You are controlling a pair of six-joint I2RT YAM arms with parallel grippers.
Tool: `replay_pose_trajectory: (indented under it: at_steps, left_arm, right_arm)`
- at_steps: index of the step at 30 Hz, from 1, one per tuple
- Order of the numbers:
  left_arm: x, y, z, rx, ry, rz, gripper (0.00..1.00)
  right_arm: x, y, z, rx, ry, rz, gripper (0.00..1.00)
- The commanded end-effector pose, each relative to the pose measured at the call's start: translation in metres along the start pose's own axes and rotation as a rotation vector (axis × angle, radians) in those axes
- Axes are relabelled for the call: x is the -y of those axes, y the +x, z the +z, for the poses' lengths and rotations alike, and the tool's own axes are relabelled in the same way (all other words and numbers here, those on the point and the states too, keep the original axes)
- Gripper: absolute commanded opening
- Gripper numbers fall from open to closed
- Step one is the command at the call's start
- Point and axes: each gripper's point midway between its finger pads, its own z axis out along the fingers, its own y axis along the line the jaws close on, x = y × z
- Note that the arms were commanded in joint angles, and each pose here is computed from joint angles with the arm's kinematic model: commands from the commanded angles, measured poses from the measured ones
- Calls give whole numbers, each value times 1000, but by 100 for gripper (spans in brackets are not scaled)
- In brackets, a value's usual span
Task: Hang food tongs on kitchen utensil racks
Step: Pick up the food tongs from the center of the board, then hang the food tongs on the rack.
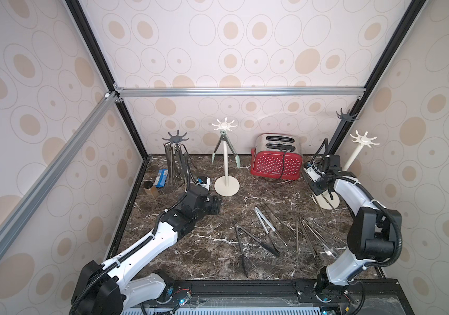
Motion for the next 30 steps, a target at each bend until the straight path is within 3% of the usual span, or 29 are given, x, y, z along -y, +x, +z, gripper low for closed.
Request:
replay_pose_trajectory:
  at_steps: [1, 9, 17, 30]
  left_arm:
    - [-10, 1, -6, 10, -35, 17, 47]
    - [-9, 9, -6, 13, -2, 11, 47]
    - [-6, 17, -5, 9, 38, 17, 47]
    - [-5, 22, -5, 9, 59, 15, 46]
  right_arm:
    - [-13, -25, -28, 96, -16, -2, 0]
    - [-52, -109, -110, 367, -30, 49, 0]
    - [-112, -183, -178, 599, -279, 88, 0]
    - [-155, -251, -204, 732, -479, 44, 0]
